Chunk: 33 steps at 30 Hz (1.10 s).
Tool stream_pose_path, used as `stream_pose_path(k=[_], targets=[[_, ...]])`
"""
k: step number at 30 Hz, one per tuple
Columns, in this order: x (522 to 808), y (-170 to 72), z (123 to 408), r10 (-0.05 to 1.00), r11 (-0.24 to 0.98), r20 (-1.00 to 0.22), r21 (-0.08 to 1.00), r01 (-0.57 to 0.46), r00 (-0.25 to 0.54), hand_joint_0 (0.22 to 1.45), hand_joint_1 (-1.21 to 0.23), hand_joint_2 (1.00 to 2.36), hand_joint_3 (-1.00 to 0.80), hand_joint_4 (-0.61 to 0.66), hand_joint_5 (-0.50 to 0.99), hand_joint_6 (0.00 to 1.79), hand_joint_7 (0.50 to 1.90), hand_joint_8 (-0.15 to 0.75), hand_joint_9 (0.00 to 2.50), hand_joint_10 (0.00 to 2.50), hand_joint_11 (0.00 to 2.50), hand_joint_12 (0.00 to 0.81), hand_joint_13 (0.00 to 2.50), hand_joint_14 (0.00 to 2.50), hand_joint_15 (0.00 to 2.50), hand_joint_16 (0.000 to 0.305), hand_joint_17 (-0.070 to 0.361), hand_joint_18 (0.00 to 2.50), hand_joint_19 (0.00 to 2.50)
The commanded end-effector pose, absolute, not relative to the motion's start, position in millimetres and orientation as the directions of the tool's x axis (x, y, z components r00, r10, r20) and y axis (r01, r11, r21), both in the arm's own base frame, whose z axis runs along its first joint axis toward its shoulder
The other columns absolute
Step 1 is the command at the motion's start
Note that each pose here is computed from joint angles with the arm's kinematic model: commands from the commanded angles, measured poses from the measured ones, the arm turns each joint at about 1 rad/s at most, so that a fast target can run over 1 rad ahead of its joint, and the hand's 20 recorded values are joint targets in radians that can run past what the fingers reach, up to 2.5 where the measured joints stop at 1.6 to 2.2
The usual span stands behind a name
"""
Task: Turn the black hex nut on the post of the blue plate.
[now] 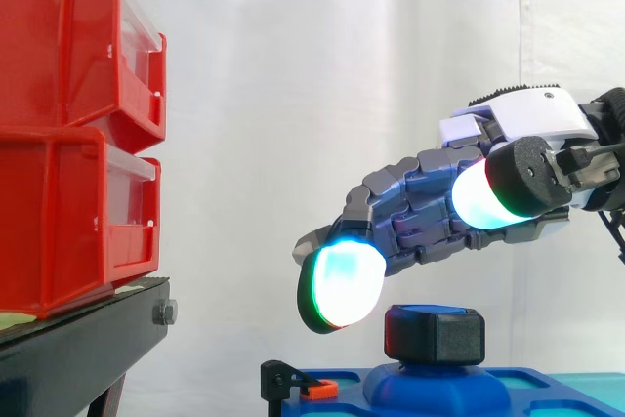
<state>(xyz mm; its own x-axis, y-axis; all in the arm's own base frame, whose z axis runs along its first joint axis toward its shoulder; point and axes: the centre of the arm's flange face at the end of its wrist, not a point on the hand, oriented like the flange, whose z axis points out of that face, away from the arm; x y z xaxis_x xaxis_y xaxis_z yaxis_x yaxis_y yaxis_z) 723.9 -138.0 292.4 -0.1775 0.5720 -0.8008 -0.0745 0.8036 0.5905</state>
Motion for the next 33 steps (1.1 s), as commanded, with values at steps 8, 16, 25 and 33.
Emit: stream_pose_path(k=[8, 16, 25, 33], targets=[[720, -144, 290, 0.574, 0.803, -0.796, 0.593, -0.058, -0.193, 0.43, -0.47, 1.00, -0.50, 0.19, -0.23, 0.50, 0.87, 0.236, 0.00, 0.00, 0.00, 0.346, 0.00, 0.00, 0.00, 0.045, 0.102, 0.00, 0.00], [719, -147, 290, 0.574, 0.802, -0.794, 0.594, -0.057, -0.197, 0.43, -0.46, 1.00, -0.50, 0.19, -0.23, 0.50, 0.87, 0.235, 0.00, 0.00, 0.00, 0.347, 0.00, 0.00, 0.00, 0.045, 0.102, 0.00, 0.00], [717, -154, 290, 0.567, 0.808, -0.800, 0.587, -0.058, -0.196, 0.43, -0.46, 1.00, -0.50, 0.19, -0.23, 0.50, 0.87, 0.235, 0.00, 0.00, 0.00, 0.346, 0.00, 0.00, 0.00, 0.045, 0.102, 0.00, 0.00], [714, -164, 290, 0.556, 0.815, -0.809, 0.576, -0.064, -0.192, 0.43, -0.46, 1.00, -0.50, 0.18, -0.23, 0.50, 0.87, 0.235, 0.00, 0.00, 0.00, 0.345, 0.00, 0.00, 0.00, 0.045, 0.101, 0.00, 0.00]])
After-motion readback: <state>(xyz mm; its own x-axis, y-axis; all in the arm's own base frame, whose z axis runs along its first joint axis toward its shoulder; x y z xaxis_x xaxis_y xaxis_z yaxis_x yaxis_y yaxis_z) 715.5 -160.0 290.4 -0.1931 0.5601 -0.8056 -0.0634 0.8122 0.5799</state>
